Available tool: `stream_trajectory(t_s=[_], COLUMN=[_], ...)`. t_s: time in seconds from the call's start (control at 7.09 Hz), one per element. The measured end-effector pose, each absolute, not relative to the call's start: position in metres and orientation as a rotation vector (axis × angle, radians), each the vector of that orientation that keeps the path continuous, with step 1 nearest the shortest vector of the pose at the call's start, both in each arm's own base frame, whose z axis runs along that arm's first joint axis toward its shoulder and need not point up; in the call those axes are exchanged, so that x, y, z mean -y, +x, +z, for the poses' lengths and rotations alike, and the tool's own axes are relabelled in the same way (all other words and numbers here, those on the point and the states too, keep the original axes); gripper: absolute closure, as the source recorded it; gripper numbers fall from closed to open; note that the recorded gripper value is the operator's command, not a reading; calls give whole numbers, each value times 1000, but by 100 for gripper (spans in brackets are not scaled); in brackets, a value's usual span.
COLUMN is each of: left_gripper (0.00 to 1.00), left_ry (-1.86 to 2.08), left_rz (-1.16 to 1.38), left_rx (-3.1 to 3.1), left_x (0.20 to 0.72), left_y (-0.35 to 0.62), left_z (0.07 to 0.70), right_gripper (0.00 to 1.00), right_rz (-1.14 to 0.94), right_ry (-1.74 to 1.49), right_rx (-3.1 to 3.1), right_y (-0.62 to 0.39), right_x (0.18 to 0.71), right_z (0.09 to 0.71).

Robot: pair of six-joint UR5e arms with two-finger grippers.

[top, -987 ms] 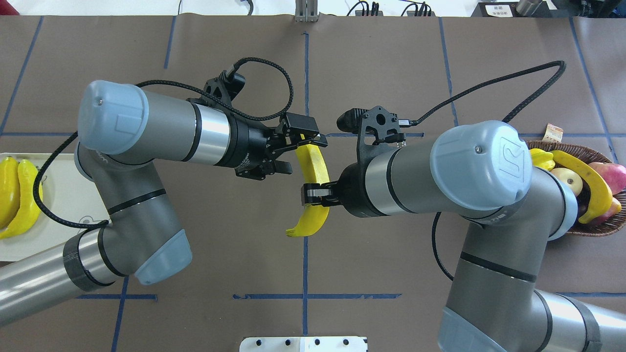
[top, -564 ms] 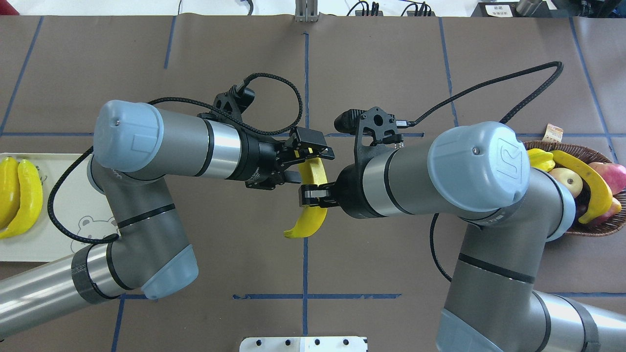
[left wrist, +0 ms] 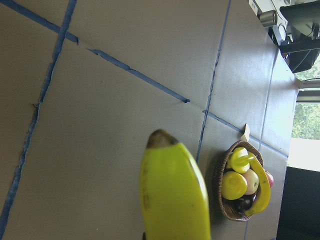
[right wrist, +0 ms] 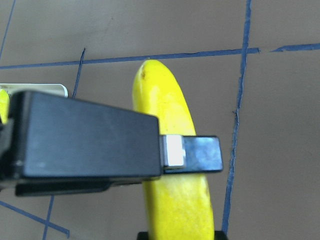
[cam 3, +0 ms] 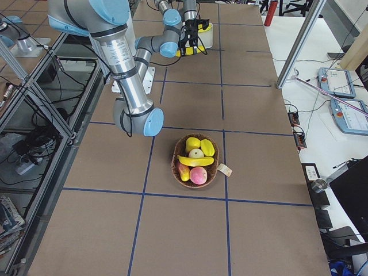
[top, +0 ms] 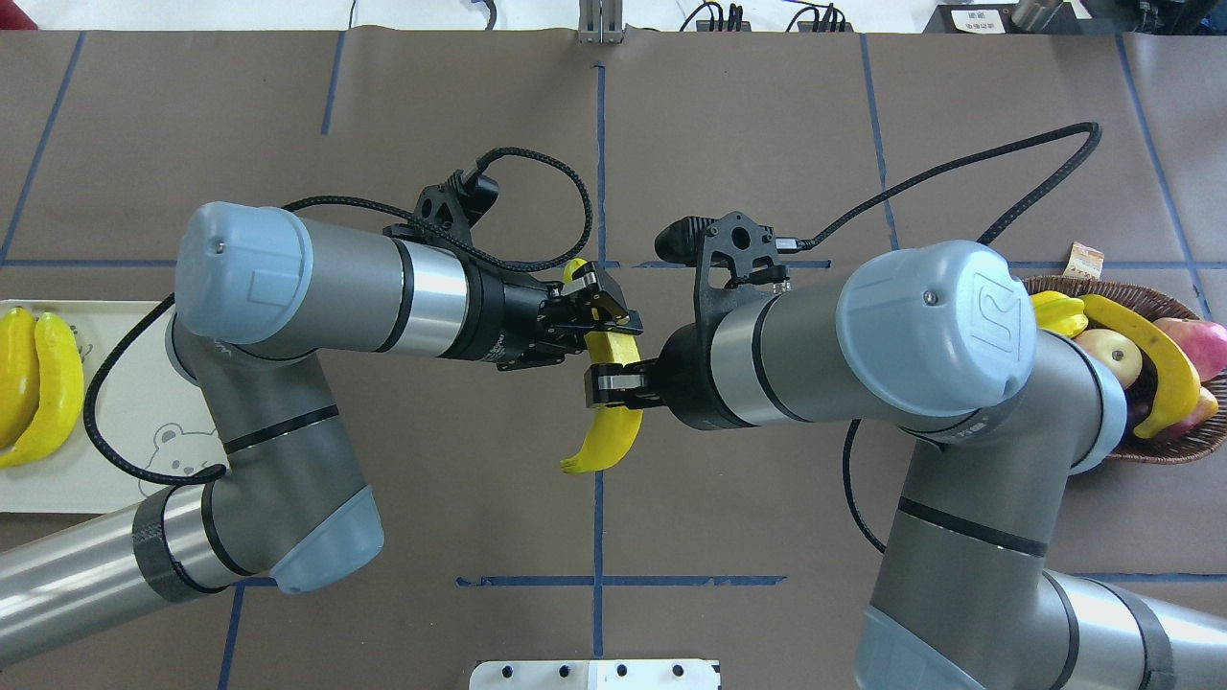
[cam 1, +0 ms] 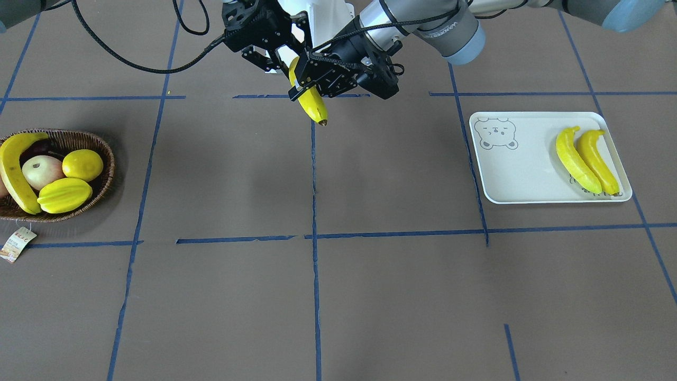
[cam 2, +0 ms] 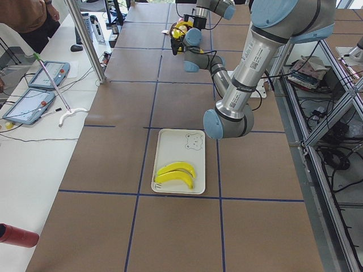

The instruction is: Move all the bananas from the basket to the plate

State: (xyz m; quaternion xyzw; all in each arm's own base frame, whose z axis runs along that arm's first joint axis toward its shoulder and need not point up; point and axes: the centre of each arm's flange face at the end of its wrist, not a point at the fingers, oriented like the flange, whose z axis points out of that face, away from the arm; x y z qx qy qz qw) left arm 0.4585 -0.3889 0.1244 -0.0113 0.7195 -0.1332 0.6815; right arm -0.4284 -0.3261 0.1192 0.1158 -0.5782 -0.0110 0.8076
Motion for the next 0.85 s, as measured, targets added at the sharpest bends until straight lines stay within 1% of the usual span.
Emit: stream_trajectory(t_s=[0.42,0.85], left_gripper=[100,100], left_ry=[-27,-67], left_rz=[-303,-356], left_rx=[-1600,-1404], left_x=[390,408], left_y=[461,462], left_z=[128,159], right_gripper=[0,0], right_rz=[-24,-19], right_ry=[251,263], right_rx=[1245,1258], right_y=[-425,-405], right_x=[325,321], right_z=[117,115])
